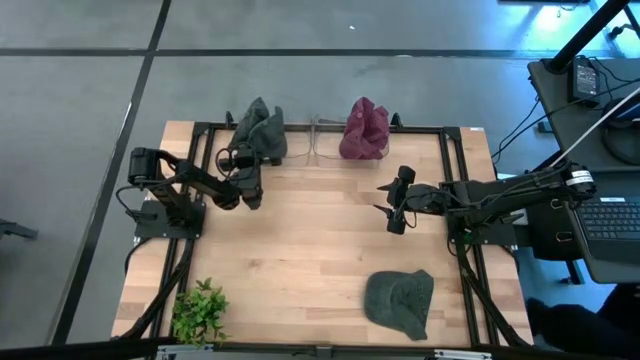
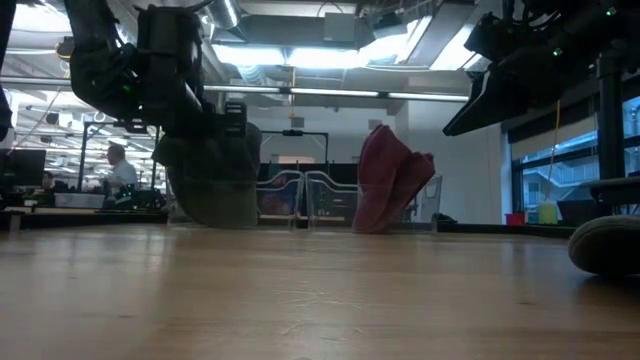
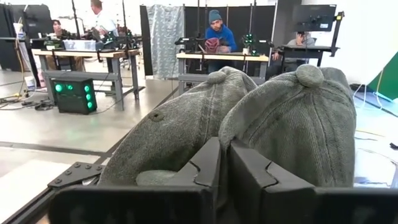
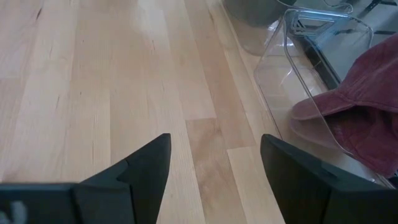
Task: Pick & Place hat
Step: Put the left black cap into the left transparent bin, then put the black cap into the left transparent bin
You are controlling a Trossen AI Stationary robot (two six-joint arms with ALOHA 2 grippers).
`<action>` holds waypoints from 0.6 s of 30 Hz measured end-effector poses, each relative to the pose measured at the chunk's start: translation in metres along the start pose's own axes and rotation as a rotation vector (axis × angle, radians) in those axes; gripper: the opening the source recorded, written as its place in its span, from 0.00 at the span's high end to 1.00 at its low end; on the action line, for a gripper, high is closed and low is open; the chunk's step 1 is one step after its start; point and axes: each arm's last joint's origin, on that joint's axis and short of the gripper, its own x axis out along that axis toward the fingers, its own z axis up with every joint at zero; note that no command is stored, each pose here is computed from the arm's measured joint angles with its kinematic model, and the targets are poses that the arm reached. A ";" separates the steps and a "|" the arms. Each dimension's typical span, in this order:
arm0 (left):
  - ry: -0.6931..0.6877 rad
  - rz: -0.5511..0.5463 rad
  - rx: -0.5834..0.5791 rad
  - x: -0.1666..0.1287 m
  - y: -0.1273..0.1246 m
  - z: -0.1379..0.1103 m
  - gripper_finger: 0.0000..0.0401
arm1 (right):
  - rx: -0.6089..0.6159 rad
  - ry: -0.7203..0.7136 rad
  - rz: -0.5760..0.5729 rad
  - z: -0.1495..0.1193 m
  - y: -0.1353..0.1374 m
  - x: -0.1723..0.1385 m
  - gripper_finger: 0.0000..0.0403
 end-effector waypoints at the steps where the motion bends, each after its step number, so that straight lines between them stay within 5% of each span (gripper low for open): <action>1: 0.000 0.002 -0.003 0.000 0.000 0.000 0.91 | 0.000 0.000 0.000 0.000 0.000 0.000 0.38; 18: -0.001 0.009 -0.017 0.002 0.005 0.027 0.51 | 0.004 0.000 0.000 0.000 0.000 0.000 0.38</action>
